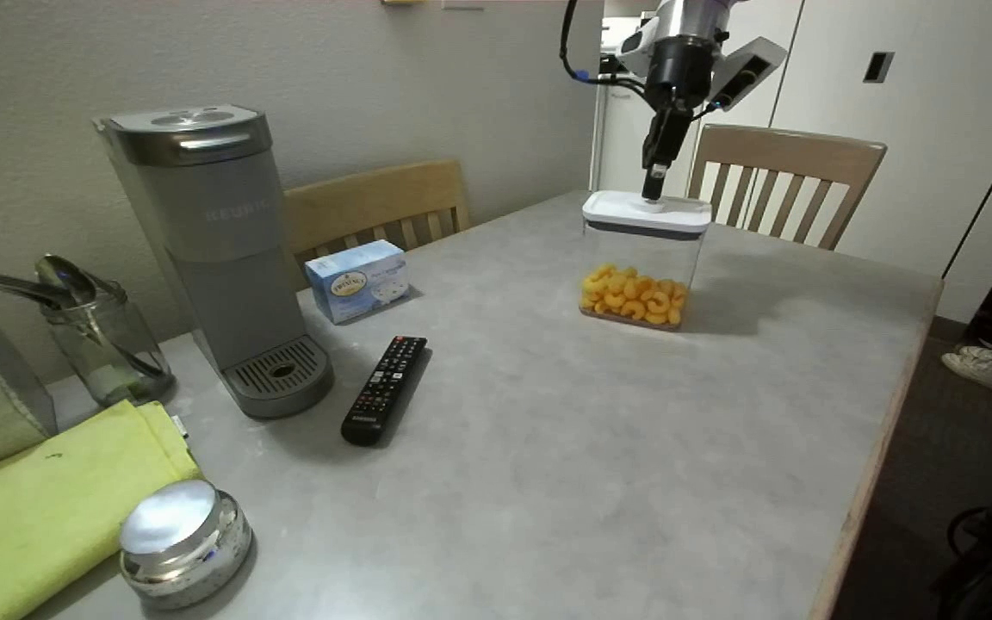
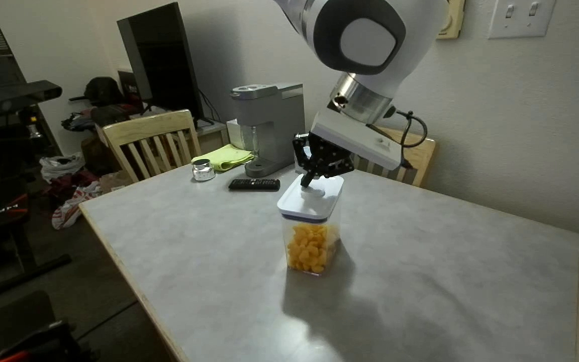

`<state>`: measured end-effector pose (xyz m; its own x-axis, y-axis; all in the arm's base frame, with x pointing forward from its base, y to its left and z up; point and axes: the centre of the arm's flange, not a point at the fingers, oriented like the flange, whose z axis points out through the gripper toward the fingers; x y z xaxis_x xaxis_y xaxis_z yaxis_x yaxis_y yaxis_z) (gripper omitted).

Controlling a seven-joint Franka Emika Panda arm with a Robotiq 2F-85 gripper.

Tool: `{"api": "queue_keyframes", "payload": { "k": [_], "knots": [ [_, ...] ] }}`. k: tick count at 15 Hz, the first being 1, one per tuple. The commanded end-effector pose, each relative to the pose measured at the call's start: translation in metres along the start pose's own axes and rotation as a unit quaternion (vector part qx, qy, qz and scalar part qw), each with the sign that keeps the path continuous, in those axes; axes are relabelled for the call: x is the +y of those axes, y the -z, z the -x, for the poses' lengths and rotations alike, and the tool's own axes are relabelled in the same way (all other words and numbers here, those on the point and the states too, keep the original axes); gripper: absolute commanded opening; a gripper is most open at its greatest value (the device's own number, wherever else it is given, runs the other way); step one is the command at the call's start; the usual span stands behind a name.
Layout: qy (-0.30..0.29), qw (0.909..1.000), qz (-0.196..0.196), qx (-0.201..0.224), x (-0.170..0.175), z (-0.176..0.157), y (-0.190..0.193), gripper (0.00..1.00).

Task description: Use the lid to close the container

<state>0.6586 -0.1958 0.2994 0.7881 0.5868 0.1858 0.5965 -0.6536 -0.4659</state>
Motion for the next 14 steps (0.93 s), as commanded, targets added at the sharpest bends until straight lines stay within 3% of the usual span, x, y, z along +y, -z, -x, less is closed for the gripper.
{"api": "queue_keyframes", "payload": {
  "k": [1, 8, 14],
  "knots": [
    [0.021, 0.9996, 0.016, 0.009, -0.003, -0.002, 0.008, 0.00],
    [0.016, 0.9991, 0.034, 0.020, 0.013, 0.004, 0.007, 0.00],
    [-0.003, 0.9991, 0.042, 0.001, 0.034, 0.023, -0.026, 0.00]
  ]
}}
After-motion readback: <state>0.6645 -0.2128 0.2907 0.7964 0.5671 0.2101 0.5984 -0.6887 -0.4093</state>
